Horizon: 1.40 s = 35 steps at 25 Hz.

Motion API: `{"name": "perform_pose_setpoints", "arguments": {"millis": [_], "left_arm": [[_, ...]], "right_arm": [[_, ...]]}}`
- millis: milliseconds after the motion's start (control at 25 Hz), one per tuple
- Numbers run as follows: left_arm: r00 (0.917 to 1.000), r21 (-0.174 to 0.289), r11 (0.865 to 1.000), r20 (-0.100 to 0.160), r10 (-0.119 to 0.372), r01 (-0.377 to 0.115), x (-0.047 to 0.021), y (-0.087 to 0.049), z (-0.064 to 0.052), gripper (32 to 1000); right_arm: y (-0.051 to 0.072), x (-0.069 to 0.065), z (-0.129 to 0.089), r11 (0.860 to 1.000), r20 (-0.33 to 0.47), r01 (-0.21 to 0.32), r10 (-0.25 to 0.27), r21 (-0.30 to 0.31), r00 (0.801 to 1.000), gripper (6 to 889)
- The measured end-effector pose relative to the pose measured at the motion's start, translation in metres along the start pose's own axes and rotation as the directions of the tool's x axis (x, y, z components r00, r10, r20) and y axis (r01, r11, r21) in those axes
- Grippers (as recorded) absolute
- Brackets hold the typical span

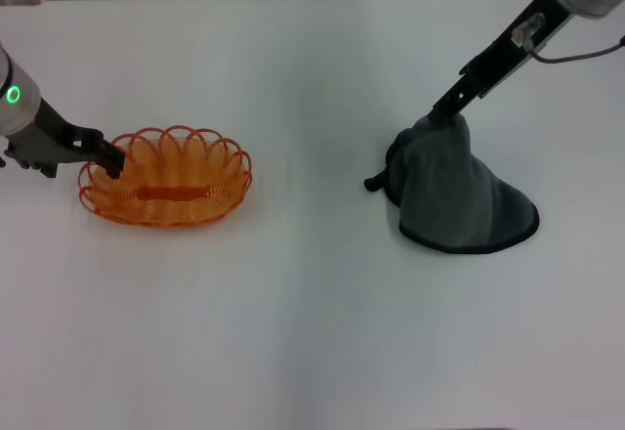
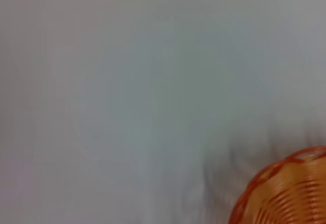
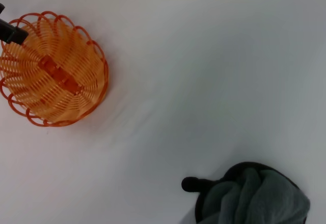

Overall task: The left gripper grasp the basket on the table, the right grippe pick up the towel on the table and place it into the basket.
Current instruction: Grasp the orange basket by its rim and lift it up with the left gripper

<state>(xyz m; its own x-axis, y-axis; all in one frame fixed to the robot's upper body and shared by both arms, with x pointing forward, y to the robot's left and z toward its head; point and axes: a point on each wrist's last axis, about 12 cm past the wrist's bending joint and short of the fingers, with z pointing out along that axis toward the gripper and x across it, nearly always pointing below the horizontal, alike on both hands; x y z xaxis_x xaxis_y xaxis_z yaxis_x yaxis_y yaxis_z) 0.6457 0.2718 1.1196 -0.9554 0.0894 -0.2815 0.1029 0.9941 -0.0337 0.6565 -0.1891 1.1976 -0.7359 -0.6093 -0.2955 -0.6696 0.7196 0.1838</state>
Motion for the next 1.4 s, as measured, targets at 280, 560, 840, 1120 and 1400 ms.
{"name": "perform_pose_setpoints", "arguments": {"millis": [280,560,840,1120,1400], "left_arm": [[0.9999,0.006,1.0,-0.014,0.002,-0.002,0.006,-0.002,0.01,889],[0.9999,0.019,1.0,-0.015,0.003,-0.003,0.0082,-0.008,0.014,883],[0.9997,0.032,0.999,-0.019,0.017,-0.016,0.0109,-0.016,0.019,878],[0.9998,0.034,0.999,-0.016,0.015,-0.014,0.0108,-0.017,0.019,873],[0.9999,0.026,1.0,-0.004,0.01,-0.01,0.0101,-0.016,0.02,611]], "right_arm": [[0.0,-0.001,0.0,1.0,0.001,0.008,-0.008,0.0,1.0,792],[0.001,-0.001,0.0,1.0,0.004,0.01,-0.01,0.002,1.0,790],[0.001,-0.002,0.001,1.0,0.005,0.011,-0.011,0.003,1.0,788],[0.001,-0.002,0.001,1.0,0.005,0.011,-0.011,0.003,1.0,786],[0.001,-0.001,0.001,1.0,0.005,0.011,-0.011,0.003,1.0,784]]}}
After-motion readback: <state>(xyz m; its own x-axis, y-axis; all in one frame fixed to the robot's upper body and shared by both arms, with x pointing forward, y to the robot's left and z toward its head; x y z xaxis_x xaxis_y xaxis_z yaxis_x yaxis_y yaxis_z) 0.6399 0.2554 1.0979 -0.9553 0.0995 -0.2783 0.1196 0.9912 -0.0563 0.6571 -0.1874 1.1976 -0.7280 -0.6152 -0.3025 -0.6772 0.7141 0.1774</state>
